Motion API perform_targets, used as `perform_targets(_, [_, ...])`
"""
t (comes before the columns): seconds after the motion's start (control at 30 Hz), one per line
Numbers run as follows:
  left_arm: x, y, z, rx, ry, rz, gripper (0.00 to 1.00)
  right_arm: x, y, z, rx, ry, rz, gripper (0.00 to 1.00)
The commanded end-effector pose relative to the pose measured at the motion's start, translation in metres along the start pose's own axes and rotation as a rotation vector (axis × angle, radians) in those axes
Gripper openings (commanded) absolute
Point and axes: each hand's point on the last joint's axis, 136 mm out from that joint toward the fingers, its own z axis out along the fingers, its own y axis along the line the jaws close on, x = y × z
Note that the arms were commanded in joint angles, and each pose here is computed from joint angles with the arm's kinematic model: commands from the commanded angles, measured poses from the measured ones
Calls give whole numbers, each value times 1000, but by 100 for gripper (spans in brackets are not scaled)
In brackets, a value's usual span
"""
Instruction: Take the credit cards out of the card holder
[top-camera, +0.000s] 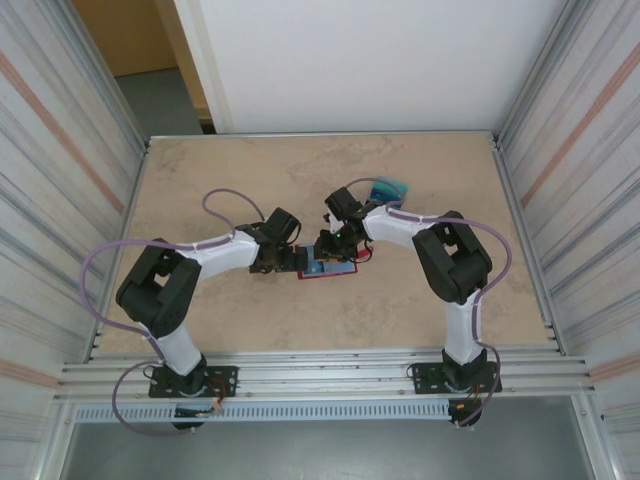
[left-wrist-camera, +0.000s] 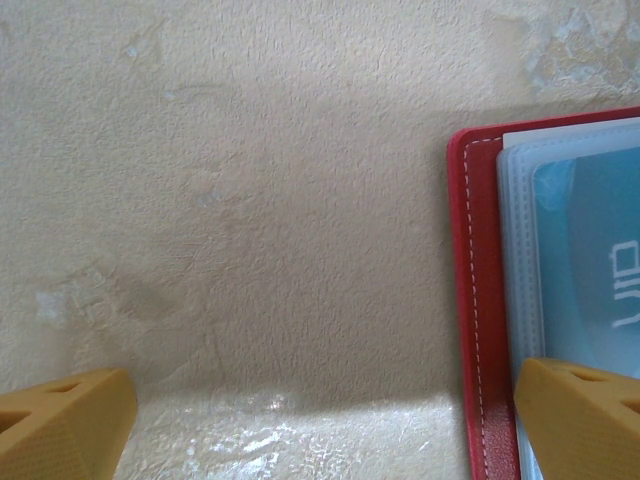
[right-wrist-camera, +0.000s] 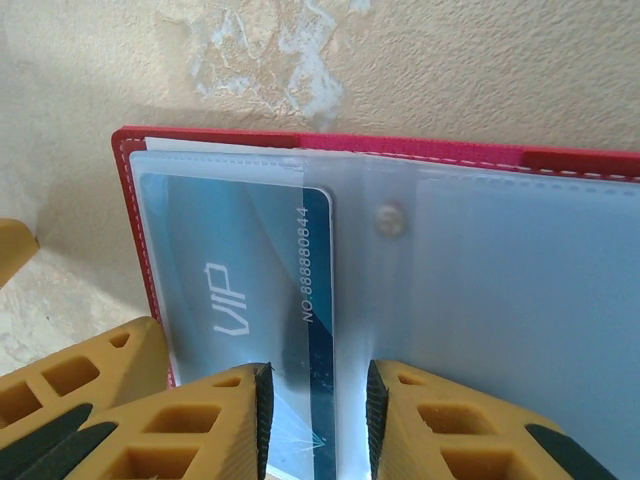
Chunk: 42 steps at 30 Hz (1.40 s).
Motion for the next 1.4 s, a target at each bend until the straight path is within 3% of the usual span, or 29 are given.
perform_targets(0.0, [10,10,9,-29,45,-18,98,0,10,2,-30,11,11,32])
perform_targets(0.43, [17,16,12,-56,70,-19,99,1,9,4,-36,13,14,29])
perform_targets(1.03, [19,20,12,-71,85,-23,99,0,42,-18,-382,4,17,23])
perform_targets(1.37, [18,21,10,-76,85,-25,99,-1,41,-19,-445,-2,37,12])
